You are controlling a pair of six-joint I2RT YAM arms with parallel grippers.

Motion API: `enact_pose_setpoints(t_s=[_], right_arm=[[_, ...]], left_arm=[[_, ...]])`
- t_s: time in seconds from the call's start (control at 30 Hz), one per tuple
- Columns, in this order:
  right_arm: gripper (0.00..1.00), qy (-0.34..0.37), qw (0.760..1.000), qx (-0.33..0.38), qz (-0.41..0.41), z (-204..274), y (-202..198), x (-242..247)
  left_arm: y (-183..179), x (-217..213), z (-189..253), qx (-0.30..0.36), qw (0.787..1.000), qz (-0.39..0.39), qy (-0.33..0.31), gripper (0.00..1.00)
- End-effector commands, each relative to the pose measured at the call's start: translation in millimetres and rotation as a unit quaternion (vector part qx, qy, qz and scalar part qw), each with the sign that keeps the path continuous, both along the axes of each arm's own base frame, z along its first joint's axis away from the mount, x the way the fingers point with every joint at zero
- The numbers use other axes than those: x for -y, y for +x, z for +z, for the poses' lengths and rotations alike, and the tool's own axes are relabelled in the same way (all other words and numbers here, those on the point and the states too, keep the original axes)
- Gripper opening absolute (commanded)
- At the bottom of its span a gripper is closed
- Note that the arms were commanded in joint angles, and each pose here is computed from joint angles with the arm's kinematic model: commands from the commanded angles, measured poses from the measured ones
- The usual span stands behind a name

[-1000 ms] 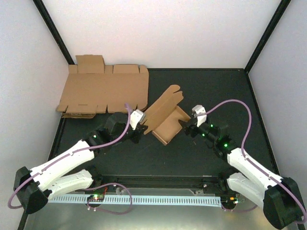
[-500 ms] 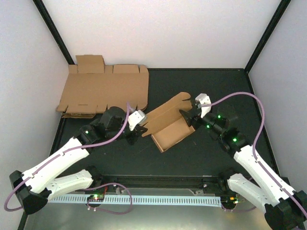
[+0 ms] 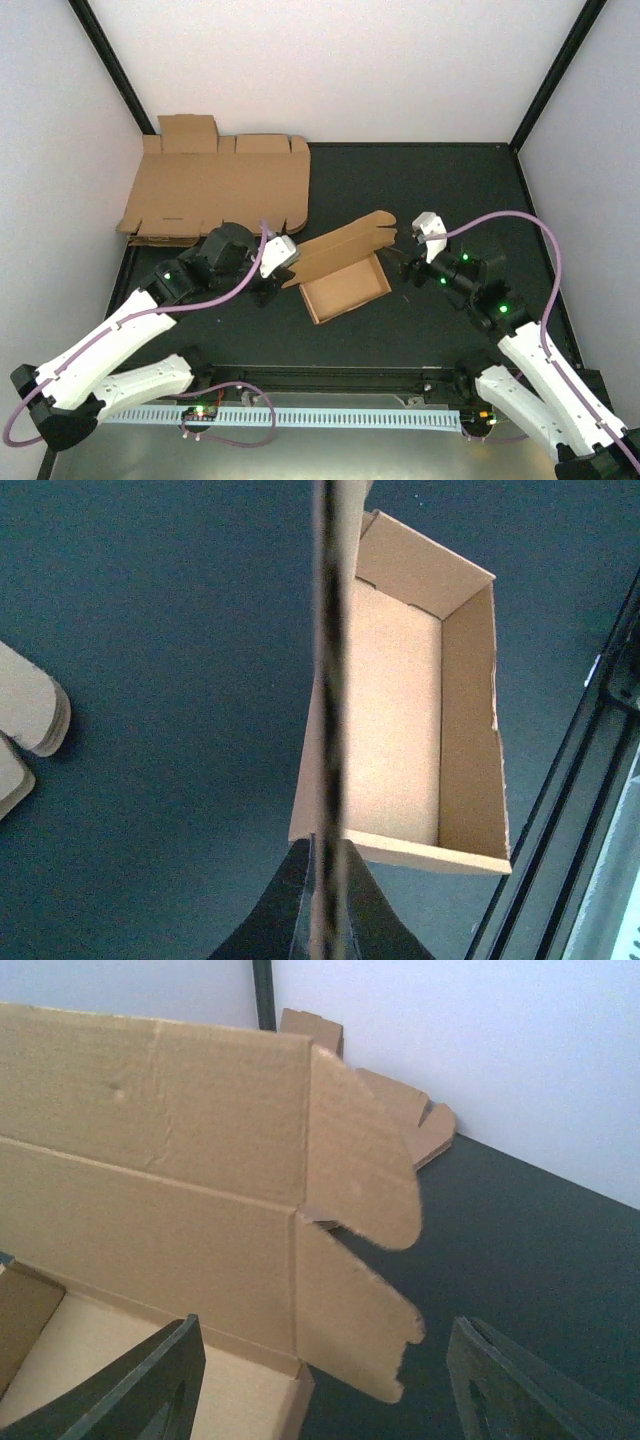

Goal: Fold the paper box

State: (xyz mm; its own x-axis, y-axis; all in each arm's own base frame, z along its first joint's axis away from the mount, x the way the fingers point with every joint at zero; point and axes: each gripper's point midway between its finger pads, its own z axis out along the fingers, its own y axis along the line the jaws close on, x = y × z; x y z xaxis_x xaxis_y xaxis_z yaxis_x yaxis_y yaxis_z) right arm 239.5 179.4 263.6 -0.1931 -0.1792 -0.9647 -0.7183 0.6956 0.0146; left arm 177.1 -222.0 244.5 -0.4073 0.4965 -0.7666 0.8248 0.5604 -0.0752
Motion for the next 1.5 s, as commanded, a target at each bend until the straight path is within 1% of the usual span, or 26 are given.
enact_pose_setpoints(t_s=[0.0,0.1,0.2,0.33,0.43,0.6,0.8,0.83,0.9,1.0,1.13,1.23,1.37,1.4,1.47], right_arm=[[0.7,-0.015,0.999,0.014,0.025,0.6,-10.0,-1.3],[0.71,-0.014,0.996,0.03,0.088,0.5,-25.5,-14.2],[0.71,-0.016,0.993,0.041,0.112,-0.4,-31.4,-18.3],[0.71,-0.015,0.993,0.039,0.109,-0.1,-28.6,-18.9],[0.71,-0.014,0.994,0.044,0.101,4.9,-26.4,-17.5],[0.74,-0.016,0.996,0.067,0.055,14.4,-18.3,-5.7],[0.73,-0.013,0.995,0.063,0.072,13.7,-18.6,-11.4],[0.72,-0.013,0.995,0.064,0.077,14.7,-19.1,-12.9],[0.65,-0.012,0.993,0.061,0.097,14.7,-22.1,-18.1],[0.5,-0.009,0.991,0.054,0.12,15.4,-24.8,-24.2],[0.36,-0.01,0.992,0.049,0.12,14.3,-23.5,-25.0],[0.25,-0.006,0.992,0.045,0.117,11.8,-21.3,-25.5],[0.17,-0.005,0.993,0.034,0.114,8.1,-18.4,-26.5],[0.14,-0.005,0.993,0.031,0.111,6.6,-16.8,-26.3],[0.1,-0.003,0.994,0.029,0.104,4.9,-13.1,-25.8]], left_arm=[[-2.9,-13.5,19.7,0.038,0.999,-0.001,0.006,0.01],[-8.2,-16.0,24.1,0.052,0.999,-0.012,0.001,0.02],[-11.4,-17.0,28.9,0.064,0.998,-0.015,-0.015,0.02],[-23.0,-11.1,28.1,0.065,0.996,-0.048,-0.038,0.01],[-22.8,-13.2,25.3,0.065,0.996,-0.045,-0.031,0.02],[-20.5,-14.8,22.4,0.061,0.997,-0.036,-0.027,0.01],[-21.9,-12.4,23.2,0.061,0.997,-0.044,-0.03,0.01],[-22.3,-12.3,22.6,0.059,0.997,-0.045,-0.03,0.01],[-21.5,-12.4,22.7,0.06,0.997,-0.043,-0.029,0.02],[-18.4,-12.9,21.9,0.06,0.997,-0.034,-0.027,0.01],[-6.7,-17.2,22.0,0.058,0.998,0.007,-0.024,0.01],[-3.2,-14.6,24.2,0.056,0.998,0.015,-0.033,0.01],[6.2,-14.1,25.1,0.052,0.997,0.041,-0.034,0.02],[9.7,-14.0,25.8,0.049,0.997,0.052,-0.036,0.02],[17.1,-11.8,27.8,0.04,0.995,0.075,-0.047,0.05]])
